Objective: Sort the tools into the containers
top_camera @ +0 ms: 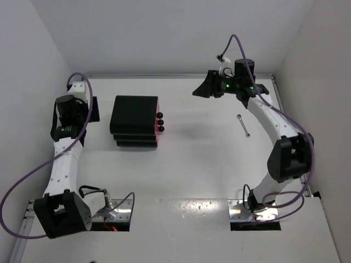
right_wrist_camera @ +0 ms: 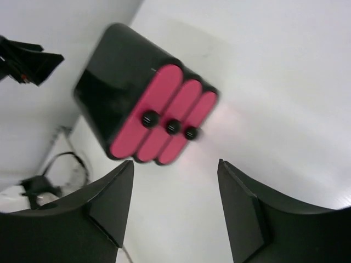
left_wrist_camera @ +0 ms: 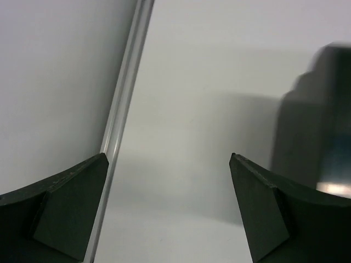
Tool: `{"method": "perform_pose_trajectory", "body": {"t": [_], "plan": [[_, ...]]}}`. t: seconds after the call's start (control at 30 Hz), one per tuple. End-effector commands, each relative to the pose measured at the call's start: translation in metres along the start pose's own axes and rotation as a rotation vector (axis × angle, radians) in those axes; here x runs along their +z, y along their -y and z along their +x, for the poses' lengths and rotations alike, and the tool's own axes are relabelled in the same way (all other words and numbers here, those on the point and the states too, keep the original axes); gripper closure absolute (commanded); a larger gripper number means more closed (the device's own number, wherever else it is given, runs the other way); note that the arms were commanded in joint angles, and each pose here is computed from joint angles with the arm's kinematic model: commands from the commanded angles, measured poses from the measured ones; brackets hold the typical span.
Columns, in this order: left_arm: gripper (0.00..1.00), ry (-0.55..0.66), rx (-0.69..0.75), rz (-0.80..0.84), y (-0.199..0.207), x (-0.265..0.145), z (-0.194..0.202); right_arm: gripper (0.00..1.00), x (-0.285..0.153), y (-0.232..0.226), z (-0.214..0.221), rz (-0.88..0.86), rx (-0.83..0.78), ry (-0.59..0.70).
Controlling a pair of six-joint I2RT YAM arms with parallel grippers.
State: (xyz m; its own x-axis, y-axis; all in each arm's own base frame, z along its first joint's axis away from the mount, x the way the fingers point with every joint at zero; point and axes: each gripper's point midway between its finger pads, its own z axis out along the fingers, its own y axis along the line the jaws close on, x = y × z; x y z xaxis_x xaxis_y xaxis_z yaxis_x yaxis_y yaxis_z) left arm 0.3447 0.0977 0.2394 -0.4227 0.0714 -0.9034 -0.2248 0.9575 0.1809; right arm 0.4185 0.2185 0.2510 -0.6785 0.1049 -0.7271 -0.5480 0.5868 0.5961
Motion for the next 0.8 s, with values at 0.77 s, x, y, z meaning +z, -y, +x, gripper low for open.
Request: {"method": "perform_pose_trajectory", "body": {"t": [0.77], "plan": [[0.0,-0.37,0.036,0.377,0.055,0.096,0.173,0.36,-0.091,0.093,0.056,0.208,0.119,-0.02]]}}
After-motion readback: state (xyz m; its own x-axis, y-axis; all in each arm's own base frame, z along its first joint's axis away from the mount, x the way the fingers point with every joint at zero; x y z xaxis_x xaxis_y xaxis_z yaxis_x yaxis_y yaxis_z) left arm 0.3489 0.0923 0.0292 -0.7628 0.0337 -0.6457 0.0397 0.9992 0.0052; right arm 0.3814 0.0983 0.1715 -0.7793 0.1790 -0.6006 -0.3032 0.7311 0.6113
